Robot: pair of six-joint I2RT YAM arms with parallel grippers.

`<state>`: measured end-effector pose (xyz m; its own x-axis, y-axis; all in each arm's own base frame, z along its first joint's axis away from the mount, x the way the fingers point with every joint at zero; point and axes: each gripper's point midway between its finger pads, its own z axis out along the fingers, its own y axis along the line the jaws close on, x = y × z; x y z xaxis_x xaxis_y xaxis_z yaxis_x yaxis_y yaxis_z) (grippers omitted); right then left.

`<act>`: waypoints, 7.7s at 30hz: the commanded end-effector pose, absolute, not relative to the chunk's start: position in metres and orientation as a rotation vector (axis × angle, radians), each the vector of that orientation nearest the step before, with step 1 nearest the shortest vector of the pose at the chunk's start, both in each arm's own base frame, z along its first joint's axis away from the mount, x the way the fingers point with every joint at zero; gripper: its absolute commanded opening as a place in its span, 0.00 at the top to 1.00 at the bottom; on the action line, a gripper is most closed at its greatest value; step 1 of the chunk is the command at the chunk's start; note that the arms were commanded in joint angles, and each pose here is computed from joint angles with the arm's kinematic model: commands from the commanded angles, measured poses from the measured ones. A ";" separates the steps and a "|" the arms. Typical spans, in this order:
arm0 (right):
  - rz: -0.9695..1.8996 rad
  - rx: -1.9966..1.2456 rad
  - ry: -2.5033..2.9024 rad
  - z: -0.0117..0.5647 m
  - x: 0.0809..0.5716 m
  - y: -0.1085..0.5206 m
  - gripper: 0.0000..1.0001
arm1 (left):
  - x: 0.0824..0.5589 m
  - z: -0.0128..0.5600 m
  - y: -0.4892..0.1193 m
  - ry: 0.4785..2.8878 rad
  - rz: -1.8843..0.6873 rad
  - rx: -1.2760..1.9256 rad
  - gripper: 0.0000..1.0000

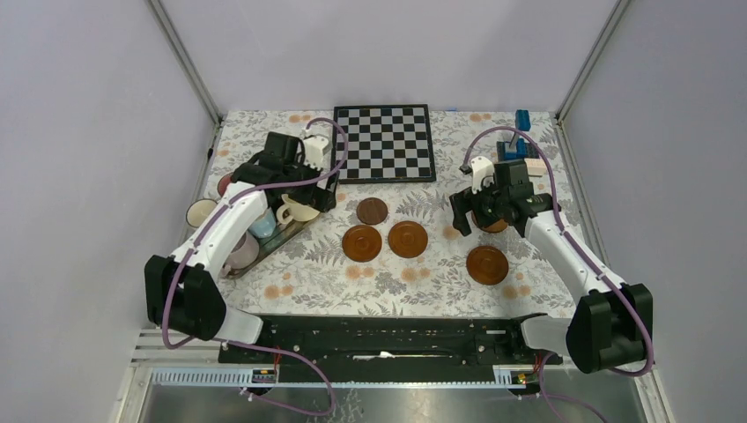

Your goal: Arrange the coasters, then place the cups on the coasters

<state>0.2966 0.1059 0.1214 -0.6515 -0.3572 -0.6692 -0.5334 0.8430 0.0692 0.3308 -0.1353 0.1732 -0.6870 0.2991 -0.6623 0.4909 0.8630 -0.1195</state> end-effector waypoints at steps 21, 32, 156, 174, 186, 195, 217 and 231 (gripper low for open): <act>0.178 -0.479 2.597 0.086 0.328 -0.017 0.04 | 0.317 0.099 -0.349 2.090 -0.559 1.270 0.21; 0.199 -0.465 2.605 0.070 0.337 -0.010 0.19 | 0.330 0.060 -0.380 2.044 -0.510 1.366 0.42; 0.228 -0.865 2.712 0.025 0.245 0.014 0.27 | 0.304 0.129 -0.240 2.155 -0.561 1.164 0.02; -0.051 -0.891 2.805 0.002 0.219 -0.029 0.38 | 0.299 0.114 -0.233 2.139 -0.495 1.244 0.04; -0.055 -0.766 2.858 0.005 0.217 -0.091 0.41 | 0.279 0.070 -0.227 2.116 -0.397 1.463 0.12; -0.034 -0.687 2.872 0.005 0.224 -0.113 0.41 | 0.290 0.058 -0.231 2.080 -0.283 1.503 0.21; 0.116 -0.617 2.762 0.061 0.238 -0.088 0.27 | 0.298 0.027 -0.223 2.166 -0.263 1.509 0.39; 0.105 -0.578 2.837 0.024 0.230 -0.093 0.29 | 0.237 0.012 -0.291 2.080 -0.391 1.740 0.60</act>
<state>0.2287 -0.0884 0.0318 -0.8760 -0.4016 -0.2671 -0.4233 0.9056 0.0265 0.2557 -0.2739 0.0281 -0.1385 0.8617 -0.4882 0.9691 0.2194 0.1123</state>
